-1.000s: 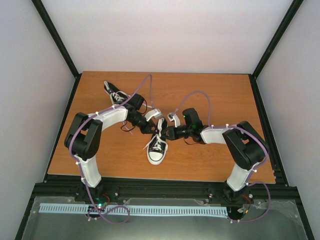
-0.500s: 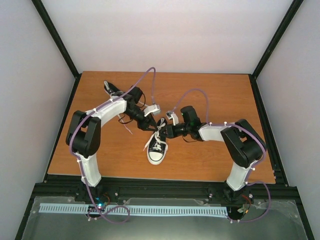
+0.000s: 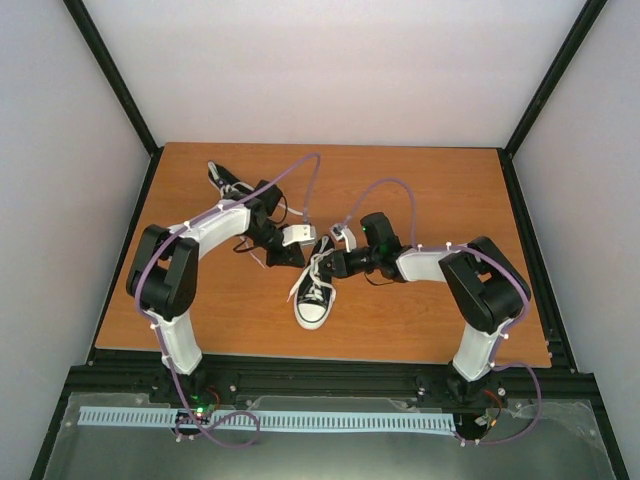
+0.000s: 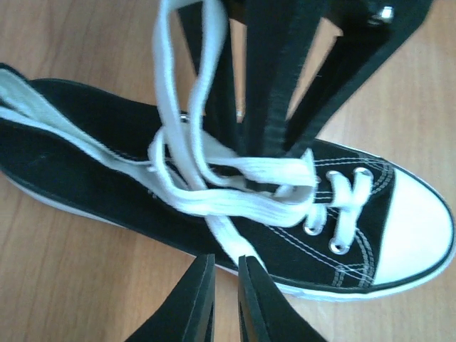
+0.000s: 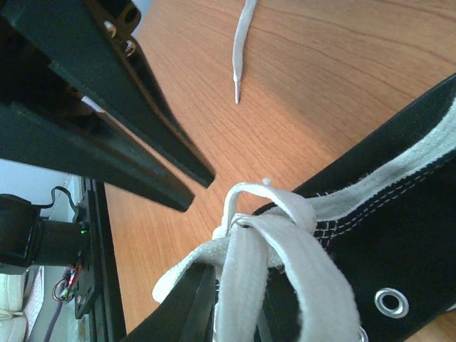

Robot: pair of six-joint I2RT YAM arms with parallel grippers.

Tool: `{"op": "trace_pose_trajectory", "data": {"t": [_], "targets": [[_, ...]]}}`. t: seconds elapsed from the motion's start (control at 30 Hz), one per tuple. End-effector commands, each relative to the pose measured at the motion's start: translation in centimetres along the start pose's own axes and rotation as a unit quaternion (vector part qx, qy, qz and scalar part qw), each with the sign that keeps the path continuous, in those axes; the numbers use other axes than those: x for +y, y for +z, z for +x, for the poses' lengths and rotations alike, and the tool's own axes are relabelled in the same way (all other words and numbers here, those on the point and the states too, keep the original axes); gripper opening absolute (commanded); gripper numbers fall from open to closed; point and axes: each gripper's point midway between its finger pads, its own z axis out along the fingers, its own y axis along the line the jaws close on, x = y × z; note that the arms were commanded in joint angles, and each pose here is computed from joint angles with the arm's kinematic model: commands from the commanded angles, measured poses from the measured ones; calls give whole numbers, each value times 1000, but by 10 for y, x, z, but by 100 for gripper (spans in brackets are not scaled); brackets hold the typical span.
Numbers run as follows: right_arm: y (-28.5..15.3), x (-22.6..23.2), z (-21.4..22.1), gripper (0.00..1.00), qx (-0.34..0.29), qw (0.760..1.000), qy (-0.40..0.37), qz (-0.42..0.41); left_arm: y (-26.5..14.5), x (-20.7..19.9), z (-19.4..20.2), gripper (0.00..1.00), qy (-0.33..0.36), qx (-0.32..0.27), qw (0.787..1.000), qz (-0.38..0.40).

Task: Tie the shoes

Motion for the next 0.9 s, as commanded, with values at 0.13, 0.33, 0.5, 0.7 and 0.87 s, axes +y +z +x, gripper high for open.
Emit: {"op": "trace_pose_trajectory", "data": {"t": [0.13,0.33,0.5,0.7,0.87], "targets": [[4,7,-9,15,-13,999,-12,-32,6,19,-17,11,12,-19,999,-39],[2,9,-12,15,-20,999,-15,-34,16,13,-18,10,14,-13,1000,-25],[4,5,-13,15,-23,999,-9,-29,23,8,-17,8,7,-10,1000,-9],[5,2,-11,15,-21,999,-4,-24,18,-5,-27,6,12,-34,999,20],[5,3,-12,10,-20,999,-6,-27,16,-9,-34,6,7,-48,998,36]]}}
